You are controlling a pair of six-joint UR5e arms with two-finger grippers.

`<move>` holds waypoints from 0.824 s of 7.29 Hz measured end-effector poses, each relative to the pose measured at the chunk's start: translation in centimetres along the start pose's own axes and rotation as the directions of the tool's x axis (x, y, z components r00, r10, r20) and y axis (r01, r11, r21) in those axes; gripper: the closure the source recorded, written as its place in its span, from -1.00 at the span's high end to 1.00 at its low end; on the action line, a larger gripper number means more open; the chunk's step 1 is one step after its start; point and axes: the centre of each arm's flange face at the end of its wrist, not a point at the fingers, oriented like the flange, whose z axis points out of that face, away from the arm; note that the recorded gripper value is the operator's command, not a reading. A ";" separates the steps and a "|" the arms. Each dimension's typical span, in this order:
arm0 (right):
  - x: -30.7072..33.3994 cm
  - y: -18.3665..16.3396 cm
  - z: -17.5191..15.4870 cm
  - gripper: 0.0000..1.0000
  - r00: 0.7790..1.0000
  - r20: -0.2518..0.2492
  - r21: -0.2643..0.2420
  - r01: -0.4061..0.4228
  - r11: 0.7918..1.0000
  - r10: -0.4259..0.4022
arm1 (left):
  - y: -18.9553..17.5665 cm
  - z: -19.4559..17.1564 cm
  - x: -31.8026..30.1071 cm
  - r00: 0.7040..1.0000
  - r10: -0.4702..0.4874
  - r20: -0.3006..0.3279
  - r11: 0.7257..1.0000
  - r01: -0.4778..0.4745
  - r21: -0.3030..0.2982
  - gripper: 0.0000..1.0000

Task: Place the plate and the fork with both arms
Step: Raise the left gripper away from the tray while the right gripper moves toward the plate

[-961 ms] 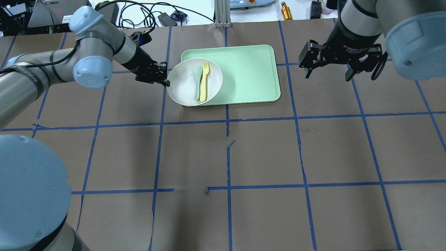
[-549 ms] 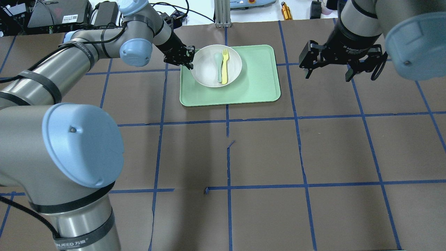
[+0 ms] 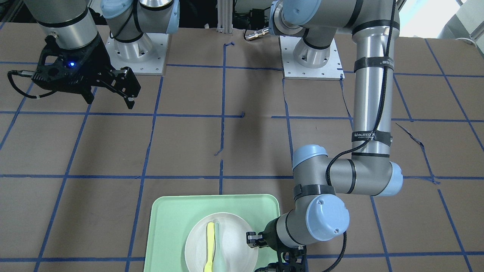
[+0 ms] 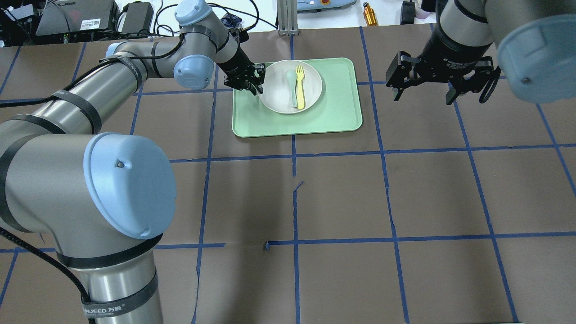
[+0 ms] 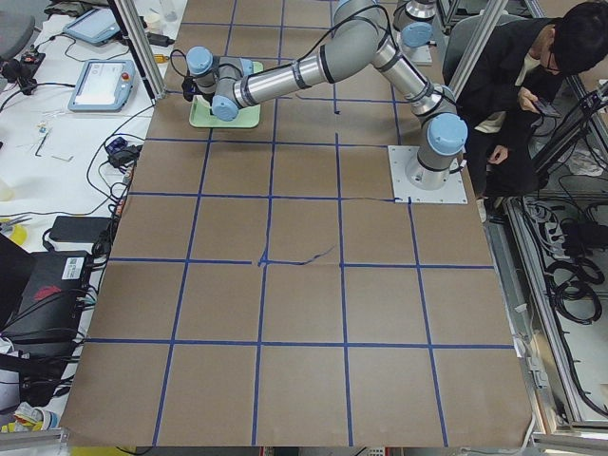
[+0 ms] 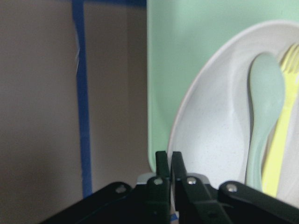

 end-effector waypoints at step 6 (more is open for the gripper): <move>0.1 0.3 0.2 1.00 1.000 -0.004 -0.005 0.000 1.000 0.000 | 13.6 -20.4 -0.7 0.968 0.057 0.246 0.998 -0.054 -0.018 1.00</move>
